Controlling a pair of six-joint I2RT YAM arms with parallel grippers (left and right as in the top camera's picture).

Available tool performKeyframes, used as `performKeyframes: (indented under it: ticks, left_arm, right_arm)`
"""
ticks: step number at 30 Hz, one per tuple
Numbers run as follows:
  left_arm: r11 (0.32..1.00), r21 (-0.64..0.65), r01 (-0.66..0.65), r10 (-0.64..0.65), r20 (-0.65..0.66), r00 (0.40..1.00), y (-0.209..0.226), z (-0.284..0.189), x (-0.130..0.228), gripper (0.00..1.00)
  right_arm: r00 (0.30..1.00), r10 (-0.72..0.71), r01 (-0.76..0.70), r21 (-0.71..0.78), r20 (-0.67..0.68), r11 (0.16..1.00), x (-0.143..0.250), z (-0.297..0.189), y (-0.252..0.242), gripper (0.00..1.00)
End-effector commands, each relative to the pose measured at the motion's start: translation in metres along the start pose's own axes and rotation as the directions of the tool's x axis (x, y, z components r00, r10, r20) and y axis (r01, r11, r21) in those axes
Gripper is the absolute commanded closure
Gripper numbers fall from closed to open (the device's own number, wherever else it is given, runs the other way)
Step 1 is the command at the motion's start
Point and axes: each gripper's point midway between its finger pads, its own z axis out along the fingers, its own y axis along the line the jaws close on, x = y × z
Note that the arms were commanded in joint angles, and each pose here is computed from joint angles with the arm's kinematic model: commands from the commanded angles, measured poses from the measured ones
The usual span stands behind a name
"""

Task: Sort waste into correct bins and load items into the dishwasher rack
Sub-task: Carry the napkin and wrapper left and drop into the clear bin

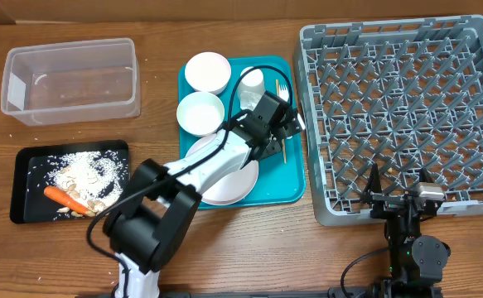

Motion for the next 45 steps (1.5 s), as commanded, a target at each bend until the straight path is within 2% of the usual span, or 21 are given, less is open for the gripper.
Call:
performKeyframes:
  ticks: [1, 7, 12, 15, 20, 24, 25, 26, 27, 28, 30, 34, 35, 37, 39, 40, 41, 43, 44, 45]
  left_arm:
    - [0.996, -0.021, 0.092, -0.087, 0.174, 0.981, 0.022, -0.061, -0.046, 0.96]
    - [0.977, -0.072, 0.200, -0.168, 0.311, 0.935, 0.048, -0.135, -0.069, 0.96]
    - [0.892, -0.255, 0.373, -0.262, 0.379, 0.887, 0.107, -0.191, -0.054, 0.96]
    - [0.796, -0.317, 0.516, -0.383, 0.396, 0.835, 0.150, -0.203, -0.022, 0.96]
    - [0.502, -0.358, 0.787, -0.647, 0.448, 0.617, 0.235, -0.211, 0.079, 0.96]
    - [0.414, -0.328, 0.849, -0.710, 0.467, 0.527, 0.272, -0.214, 0.139, 0.95]
    - [0.398, -0.320, 0.860, -0.725, 0.465, 0.508, 0.278, -0.212, 0.153, 0.91]
    - [0.384, -0.310, 0.870, -0.740, 0.460, 0.490, 0.283, -0.209, 0.168, 0.78]
    - [0.363, -0.305, 0.881, -0.762, 0.446, 0.469, 0.288, -0.202, 0.186, 0.30]
    - [0.346, -0.306, 0.887, -0.779, 0.432, 0.454, 0.290, -0.196, 0.200, 0.00]
    - [0.318, -0.316, 0.894, -0.809, 0.401, 0.430, 0.291, -0.184, 0.222, 0.00]
    - [0.293, -0.309, 0.905, -0.816, 0.412, 0.405, 0.292, -0.185, 0.225, 0.00]
    - [0.282, -0.283, 0.917, -0.818, 0.428, 0.384, 0.292, -0.187, 0.218, 0.00]
    - [0.303, -0.222, 0.927, -0.817, 0.439, 0.373, 0.289, -0.188, 0.204, 0.00]
    - [0.363, -0.123, 0.924, -0.812, 0.445, 0.378, 0.281, -0.190, 0.181, 0.00]
    - [0.422, -0.015, 0.906, -0.809, 0.444, 0.385, 0.270, -0.192, 0.156, 0.00]
    - [0.454, 0.061, 0.889, -0.811, 0.442, 0.384, 0.262, -0.194, 0.140, 0.00]
    - [0.504, 0.244, 0.829, -0.824, 0.423, 0.377, 0.240, -0.196, 0.105, 0.00]
    - [0.540, 0.397, 0.742, -0.831, 0.394, 0.394, 0.214, -0.200, 0.073, 0.00]
    - [0.548, 0.449, 0.706, -0.832, 0.379, 0.406, 0.203, -0.202, 0.061, 0.00]
  right_arm:
    - [1.000, -0.004, 0.004, 0.012, 0.006, 1.000, 0.001, 0.000, -0.002, 0.00]
    - [1.000, -0.004, 0.004, 0.011, 0.006, 1.000, 0.001, 0.000, -0.002, 0.00]
    - [1.000, -0.004, 0.004, 0.011, 0.006, 1.000, 0.001, 0.000, -0.002, 0.00]
    - [1.000, -0.004, 0.004, 0.011, 0.006, 1.000, 0.001, 0.000, -0.002, 0.00]
    - [1.000, -0.004, 0.004, 0.011, 0.006, 1.000, 0.001, 0.000, -0.002, 0.00]
    - [1.000, -0.004, 0.004, 0.011, 0.006, 1.000, 0.001, 0.000, -0.002, 0.00]
    - [1.000, -0.004, 0.004, 0.011, 0.006, 1.000, 0.001, 0.000, -0.002, 0.00]
    - [1.000, -0.004, 0.004, 0.012, 0.006, 1.000, 0.001, 0.000, -0.002, 0.00]
    - [1.000, -0.004, 0.004, 0.011, 0.006, 1.000, 0.001, 0.000, -0.002, 0.00]
    - [1.000, -0.004, 0.004, 0.011, 0.006, 1.000, 0.001, 0.000, -0.002, 0.00]
    - [1.000, -0.004, 0.004, 0.012, 0.006, 1.000, 0.001, 0.000, -0.002, 0.00]
    - [1.000, -0.004, 0.004, 0.011, 0.006, 1.000, 0.001, 0.000, -0.002, 0.00]
    - [1.000, -0.004, 0.004, 0.012, 0.006, 1.000, 0.001, 0.000, -0.002, 0.00]
    - [1.000, -0.004, 0.004, 0.011, 0.006, 1.000, 0.001, 0.000, -0.002, 0.00]
    - [1.000, -0.004, 0.004, 0.011, 0.006, 1.000, 0.001, 0.000, -0.002, 0.00]
    - [1.000, -0.004, 0.004, 0.011, 0.006, 1.000, 0.001, 0.000, -0.002, 0.00]
    - [1.000, -0.004, 0.004, 0.011, 0.006, 1.000, 0.001, 0.000, -0.002, 0.00]
    - [1.000, -0.004, 0.004, 0.011, 0.006, 1.000, 0.001, 0.000, -0.002, 0.00]
    - [1.000, -0.004, 0.004, 0.011, 0.006, 1.000, 0.001, 0.000, -0.002, 0.00]
    - [1.000, -0.004, 0.004, 0.012, 0.006, 1.000, 0.001, 0.000, -0.002, 0.00]
